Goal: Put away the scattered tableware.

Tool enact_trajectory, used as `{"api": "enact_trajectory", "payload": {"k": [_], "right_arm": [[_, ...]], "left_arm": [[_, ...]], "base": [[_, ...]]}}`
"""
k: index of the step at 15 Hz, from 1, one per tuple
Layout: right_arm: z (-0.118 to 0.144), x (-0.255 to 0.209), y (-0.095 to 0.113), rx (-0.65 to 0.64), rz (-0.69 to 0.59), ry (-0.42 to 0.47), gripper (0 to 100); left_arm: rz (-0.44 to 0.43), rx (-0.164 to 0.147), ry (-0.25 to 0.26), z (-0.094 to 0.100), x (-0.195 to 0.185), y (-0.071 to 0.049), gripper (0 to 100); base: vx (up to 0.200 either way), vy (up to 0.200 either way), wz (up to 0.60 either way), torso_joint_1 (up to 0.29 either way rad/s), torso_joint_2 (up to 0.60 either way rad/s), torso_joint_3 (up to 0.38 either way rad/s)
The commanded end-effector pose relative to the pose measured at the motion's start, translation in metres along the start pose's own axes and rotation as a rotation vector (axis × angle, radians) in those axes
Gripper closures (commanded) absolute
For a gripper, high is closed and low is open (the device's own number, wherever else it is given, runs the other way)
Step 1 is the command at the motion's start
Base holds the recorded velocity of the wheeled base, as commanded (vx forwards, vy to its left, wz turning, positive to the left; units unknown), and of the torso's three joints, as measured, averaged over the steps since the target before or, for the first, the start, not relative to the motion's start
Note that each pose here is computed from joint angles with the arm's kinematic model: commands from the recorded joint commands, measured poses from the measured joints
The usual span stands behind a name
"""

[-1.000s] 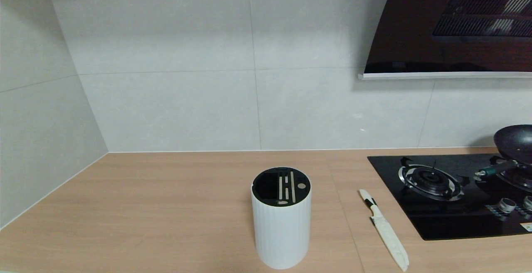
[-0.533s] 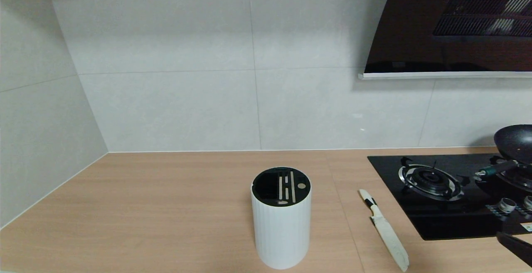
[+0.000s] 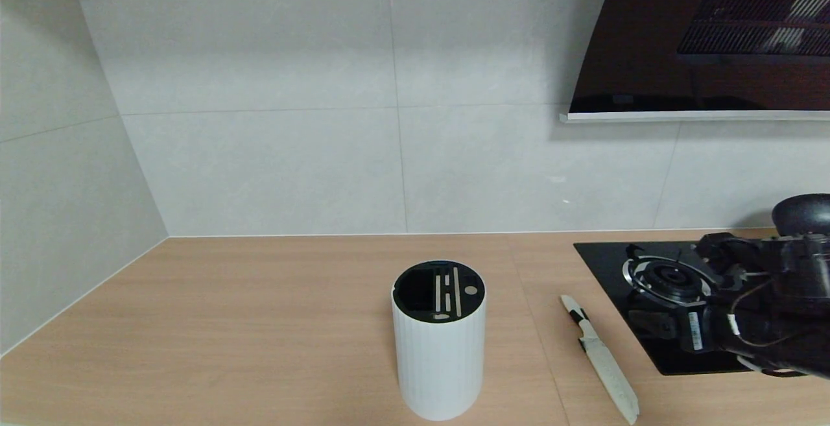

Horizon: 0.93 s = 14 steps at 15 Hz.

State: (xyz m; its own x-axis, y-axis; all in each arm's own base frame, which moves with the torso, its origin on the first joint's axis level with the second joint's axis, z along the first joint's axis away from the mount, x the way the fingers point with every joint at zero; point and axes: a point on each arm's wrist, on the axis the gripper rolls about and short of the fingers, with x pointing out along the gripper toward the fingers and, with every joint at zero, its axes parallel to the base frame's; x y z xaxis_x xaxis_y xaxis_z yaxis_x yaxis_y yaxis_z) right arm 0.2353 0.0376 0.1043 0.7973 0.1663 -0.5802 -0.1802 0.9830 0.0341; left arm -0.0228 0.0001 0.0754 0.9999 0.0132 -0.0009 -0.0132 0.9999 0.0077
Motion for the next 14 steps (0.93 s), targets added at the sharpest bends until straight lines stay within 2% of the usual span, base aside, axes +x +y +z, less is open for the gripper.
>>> {"api": "enact_trajectory", "payload": {"k": [1, 6, 11, 14], "right_arm": [[-0.029, 0.078, -0.002, 0.0, -0.027, 0.147, 0], [-0.045, 0.125, -0.003, -0.002, -0.025, 0.159, 0], [-0.059, 0.147, 0.003, -0.018, -0.01, 0.194, 0], [-0.063, 0.154, 0.003, -0.018, -0.01, 0.165, 0]], "left_arm": [[0.001, 0.0, -0.001, 0.0, 0.0, 0.0, 0], [0.001, 0.0, -0.001, 0.0, 0.0, 0.0, 0], [0.001, 0.0, -0.001, 0.0, 0.0, 0.0, 0], [0.001, 0.0, -0.001, 0.0, 0.0, 0.0, 0]], "base": [[0.0, 0.0, 0.0, 0.0, 0.0, 0.0], [0.0, 0.0, 0.0, 0.0, 0.0, 0.0], [0.0, 0.0, 0.0, 0.0, 0.0, 0.0], [0.0, 0.0, 0.0, 0.0, 0.0, 0.0]]}}
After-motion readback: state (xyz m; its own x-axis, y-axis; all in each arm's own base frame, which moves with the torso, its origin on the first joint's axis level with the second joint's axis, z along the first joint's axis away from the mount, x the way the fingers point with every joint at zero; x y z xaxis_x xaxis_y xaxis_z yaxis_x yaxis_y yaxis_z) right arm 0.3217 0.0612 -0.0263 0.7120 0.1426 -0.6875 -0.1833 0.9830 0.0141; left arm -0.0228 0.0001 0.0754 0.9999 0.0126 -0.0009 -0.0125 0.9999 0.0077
